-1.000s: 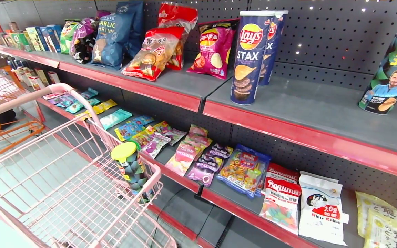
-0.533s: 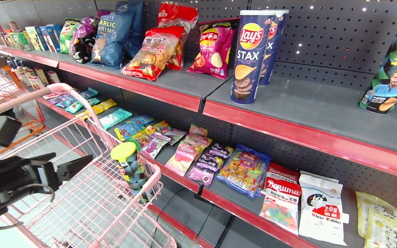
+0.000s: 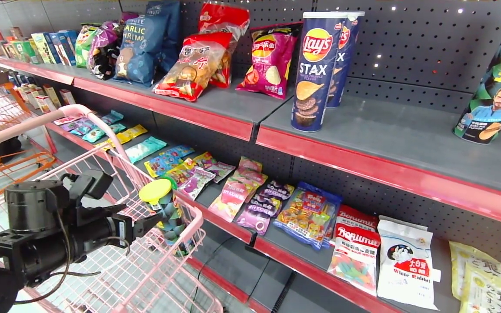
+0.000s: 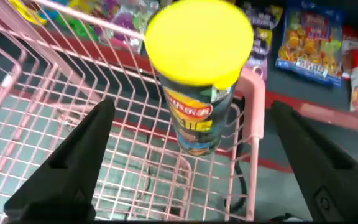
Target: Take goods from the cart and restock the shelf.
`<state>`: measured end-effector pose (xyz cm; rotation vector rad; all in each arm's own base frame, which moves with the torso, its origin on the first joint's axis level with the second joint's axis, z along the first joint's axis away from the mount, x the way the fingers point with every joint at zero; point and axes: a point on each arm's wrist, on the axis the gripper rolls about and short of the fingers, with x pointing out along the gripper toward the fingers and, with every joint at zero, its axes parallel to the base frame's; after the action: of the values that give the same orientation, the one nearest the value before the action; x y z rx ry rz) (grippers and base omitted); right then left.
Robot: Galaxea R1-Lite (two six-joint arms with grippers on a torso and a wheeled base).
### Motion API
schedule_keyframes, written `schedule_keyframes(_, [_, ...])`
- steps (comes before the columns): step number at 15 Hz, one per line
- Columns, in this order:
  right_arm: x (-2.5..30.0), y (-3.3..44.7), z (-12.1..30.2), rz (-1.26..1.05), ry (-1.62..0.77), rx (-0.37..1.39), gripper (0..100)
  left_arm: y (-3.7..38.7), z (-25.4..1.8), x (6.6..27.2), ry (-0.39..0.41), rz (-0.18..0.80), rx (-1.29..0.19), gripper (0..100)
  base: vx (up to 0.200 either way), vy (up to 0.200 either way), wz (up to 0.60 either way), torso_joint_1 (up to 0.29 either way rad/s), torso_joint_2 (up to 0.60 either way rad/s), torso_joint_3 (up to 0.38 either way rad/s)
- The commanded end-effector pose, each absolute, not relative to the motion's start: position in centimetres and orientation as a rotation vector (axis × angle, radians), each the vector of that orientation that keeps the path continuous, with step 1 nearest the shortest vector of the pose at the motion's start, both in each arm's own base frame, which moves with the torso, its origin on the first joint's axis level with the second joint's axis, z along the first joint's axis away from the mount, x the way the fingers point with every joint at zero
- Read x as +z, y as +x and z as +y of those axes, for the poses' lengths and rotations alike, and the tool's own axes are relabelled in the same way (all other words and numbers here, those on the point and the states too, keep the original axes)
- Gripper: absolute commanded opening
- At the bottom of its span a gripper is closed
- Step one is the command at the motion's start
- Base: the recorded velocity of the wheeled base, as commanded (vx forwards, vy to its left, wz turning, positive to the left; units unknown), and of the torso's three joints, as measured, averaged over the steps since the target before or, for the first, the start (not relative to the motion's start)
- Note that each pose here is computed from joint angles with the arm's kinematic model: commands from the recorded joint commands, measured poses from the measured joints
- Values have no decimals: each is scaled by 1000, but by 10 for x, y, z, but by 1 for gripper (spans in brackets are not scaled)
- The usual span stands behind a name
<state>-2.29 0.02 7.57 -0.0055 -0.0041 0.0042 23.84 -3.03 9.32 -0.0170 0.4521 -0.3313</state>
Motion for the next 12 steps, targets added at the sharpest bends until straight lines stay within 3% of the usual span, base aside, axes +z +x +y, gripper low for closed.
schedule_keyframes(1, [76,-23,0,-3,-6,5,100,248,-33,74,-17,512,-338,100,0,0,0,0,0,0])
schedule_keyframes(8, [76,-23,0,-3,-6,5,100,270,-39,50,-11,451,-364,100,0,0,0,0,0,0])
schedule_keyframes(12, [76,-23,0,-3,-6,5,100,284,-44,49,-8,419,-373,100,0,0,0,0,0,0])
